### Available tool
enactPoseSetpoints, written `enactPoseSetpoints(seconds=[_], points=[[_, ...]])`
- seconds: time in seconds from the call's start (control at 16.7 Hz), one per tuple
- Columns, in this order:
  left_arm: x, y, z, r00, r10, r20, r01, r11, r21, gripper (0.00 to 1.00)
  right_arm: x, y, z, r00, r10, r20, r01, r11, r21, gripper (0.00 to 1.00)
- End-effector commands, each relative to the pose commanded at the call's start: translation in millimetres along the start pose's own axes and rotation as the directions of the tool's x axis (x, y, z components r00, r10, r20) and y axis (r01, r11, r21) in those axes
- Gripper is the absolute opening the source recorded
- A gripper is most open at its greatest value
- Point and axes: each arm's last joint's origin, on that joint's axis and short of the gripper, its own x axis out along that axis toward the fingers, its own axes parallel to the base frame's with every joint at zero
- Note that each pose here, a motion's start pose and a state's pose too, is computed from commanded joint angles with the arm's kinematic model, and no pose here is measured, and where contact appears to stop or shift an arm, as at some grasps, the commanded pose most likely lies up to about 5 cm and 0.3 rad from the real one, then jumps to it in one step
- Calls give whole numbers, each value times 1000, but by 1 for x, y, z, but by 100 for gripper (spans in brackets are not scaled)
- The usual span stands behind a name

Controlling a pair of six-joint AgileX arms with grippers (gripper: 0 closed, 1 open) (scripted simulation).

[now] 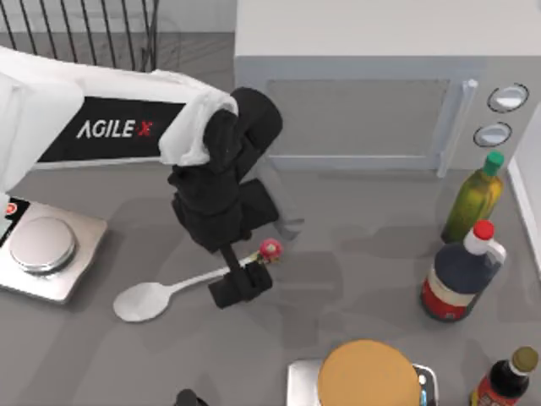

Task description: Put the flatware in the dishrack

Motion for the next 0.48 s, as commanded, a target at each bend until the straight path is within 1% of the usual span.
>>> enactPoseSetpoints(seconds=[0.24, 0.3, 0.48], points=[[0, 0, 0, 1000, 0, 0, 0, 1000, 0, 0, 0, 0, 0, 1000, 0, 0, 0, 1000, 0, 100], [-22, -1, -1, 999, 0, 33, 0, 1000, -5, 0, 0, 0, 0, 1000, 0, 0, 0, 1000, 0, 100], [-30, 1, 3, 999, 0, 32, 0, 1000, -3, 0, 0, 0, 0, 1000, 0, 0, 0, 1000, 0, 100]])
